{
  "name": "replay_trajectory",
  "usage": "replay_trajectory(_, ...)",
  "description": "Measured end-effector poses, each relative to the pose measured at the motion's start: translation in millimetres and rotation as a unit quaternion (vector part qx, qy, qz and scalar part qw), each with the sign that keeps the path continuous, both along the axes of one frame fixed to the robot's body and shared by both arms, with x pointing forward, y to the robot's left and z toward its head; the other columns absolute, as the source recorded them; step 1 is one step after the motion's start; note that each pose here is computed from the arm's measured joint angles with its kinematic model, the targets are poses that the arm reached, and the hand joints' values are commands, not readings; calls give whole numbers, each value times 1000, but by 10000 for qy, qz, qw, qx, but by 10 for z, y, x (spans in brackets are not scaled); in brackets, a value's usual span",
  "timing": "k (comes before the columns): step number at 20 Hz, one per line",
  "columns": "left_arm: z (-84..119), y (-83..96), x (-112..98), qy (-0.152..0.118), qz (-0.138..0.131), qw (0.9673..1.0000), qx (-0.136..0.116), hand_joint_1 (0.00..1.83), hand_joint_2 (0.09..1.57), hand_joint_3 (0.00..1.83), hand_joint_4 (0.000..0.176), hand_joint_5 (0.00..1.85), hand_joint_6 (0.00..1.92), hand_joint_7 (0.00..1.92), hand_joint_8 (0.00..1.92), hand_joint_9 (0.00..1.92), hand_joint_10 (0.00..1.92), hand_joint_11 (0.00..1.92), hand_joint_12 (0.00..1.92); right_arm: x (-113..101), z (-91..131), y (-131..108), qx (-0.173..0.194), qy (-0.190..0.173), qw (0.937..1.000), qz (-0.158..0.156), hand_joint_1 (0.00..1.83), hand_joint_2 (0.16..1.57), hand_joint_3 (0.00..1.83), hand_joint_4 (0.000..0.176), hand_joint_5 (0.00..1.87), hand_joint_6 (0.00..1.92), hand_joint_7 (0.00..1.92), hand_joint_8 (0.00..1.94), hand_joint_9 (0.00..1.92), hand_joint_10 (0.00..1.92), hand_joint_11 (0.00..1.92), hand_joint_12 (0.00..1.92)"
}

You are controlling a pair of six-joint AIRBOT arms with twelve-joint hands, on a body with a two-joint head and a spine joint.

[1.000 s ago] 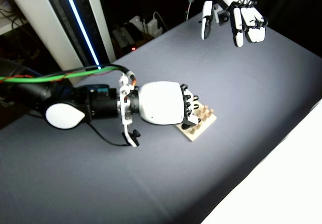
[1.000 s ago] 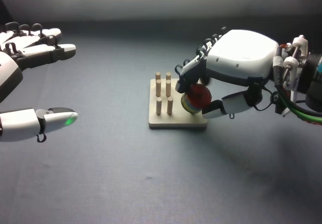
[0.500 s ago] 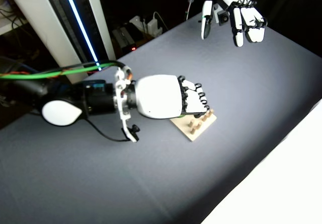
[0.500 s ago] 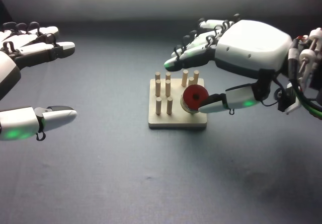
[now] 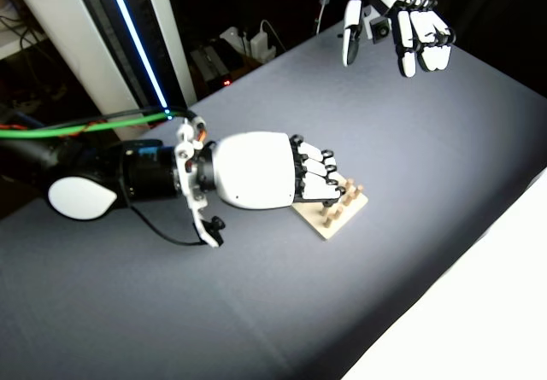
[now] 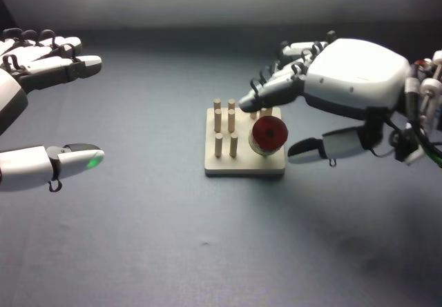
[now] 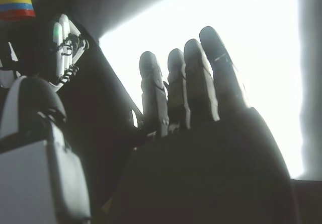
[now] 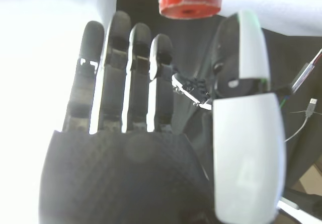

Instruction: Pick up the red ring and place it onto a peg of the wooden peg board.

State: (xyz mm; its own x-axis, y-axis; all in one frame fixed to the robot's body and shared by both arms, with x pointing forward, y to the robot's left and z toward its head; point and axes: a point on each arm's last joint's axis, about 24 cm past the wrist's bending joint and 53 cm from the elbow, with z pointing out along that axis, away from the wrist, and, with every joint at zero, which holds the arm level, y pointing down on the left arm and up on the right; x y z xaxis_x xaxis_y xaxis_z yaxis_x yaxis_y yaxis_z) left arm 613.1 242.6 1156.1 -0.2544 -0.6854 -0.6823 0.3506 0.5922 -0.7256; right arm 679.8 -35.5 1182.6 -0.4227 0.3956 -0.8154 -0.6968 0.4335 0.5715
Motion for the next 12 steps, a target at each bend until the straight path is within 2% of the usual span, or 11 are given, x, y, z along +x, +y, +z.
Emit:
replay_trajectory(2, 2, 23, 9, 7, 54, 10000, -27, 666, 1005, 1, 26, 453, 6, 234, 1, 206, 4, 0, 796, -31, -77, -103, -137, 43, 9999, -37, 911, 1106, 2, 0, 721, 8, 661, 3, 625, 10, 181, 913)
replay_trajectory(3, -8, 27, 1, 23, 66, 10000, -32, 680, 1007, 0, 0, 475, 3, 251, 2, 204, 6, 0, 766, -11, -88, -188, -195, 49, 9997, -109, 832, 1099, 0, 0, 763, 9, 685, 5, 579, 0, 158, 870)
replay_trajectory(4, -18, 19, -15, 42, 65, 10000, -52, 662, 1011, 2, 0, 468, 0, 242, 0, 200, 3, 0, 766, 11, -72, -244, -204, 42, 9996, -166, 740, 1102, 2, 0, 770, 8, 695, 6, 586, 3, 185, 871)
replay_trajectory(5, -34, 4, -28, 60, 21, 10000, -24, 662, 1011, 2, 0, 468, 0, 242, 0, 200, 3, 0, 766, 27, -69, -278, -216, 46, 9995, -207, 740, 1102, 2, 0, 770, 8, 695, 6, 586, 3, 185, 871)
replay_trajectory(6, -45, -9, -34, 75, -3, 10000, -15, 694, 1018, 4, 0, 474, 3, 242, 0, 207, 5, 0, 763, 32, -77, -297, -173, 87, 9995, -235, 692, 1110, 4, 9, 760, 1, 673, 2, 624, 16, 222, 886)
replay_trajectory(7, -41, -4, -31, 70, 5, 10000, -20, 708, 1021, 4, 0, 473, 2, 239, 0, 205, 4, 0, 758, 15, -106, -282, -208, 91, 9995, -205, 719, 1110, 1, 0, 763, 1, 670, 1, 628, 9, 197, 940)
replay_trajectory(9, -40, 17, -22, 77, 52, 9999, -41, 707, 1025, 2, 10, 464, 1, 241, 2, 215, 5, 0, 807, -8, -156, -250, -276, 91, 9995, -151, 837, 1102, 0, 0, 761, 0, 678, 1, 615, 2, 185, 906)
replay_trajectory(10, -40, 23, -19, 79, 66, 9999, -45, 718, 1020, 0, 16, 464, 0, 239, 1, 211, 2, 0, 811, 18, -159, -247, -249, 91, 9995, -170, 808, 1109, 3, 0, 753, 0, 677, 0, 589, 1, 165, 888)
replay_trajectory(11, -40, 22, -19, 78, 65, 9999, -44, 729, 1015, 0, 12, 466, 0, 236, 0, 204, 2, 0, 773, 23, -160, -246, -237, 103, 9995, -179, 803, 1109, 2, 0, 750, 0, 673, 0, 584, 1, 158, 882)
replay_trajectory(12, -37, 18, -22, 72, 54, 9999, -44, 725, 1017, 0, 17, 460, 0, 229, 1, 196, 1, 0, 739, 21, -159, -244, -237, 100, 9995, -174, 828, 1111, 2, 0, 751, 0, 670, 0, 587, 2, 162, 876)
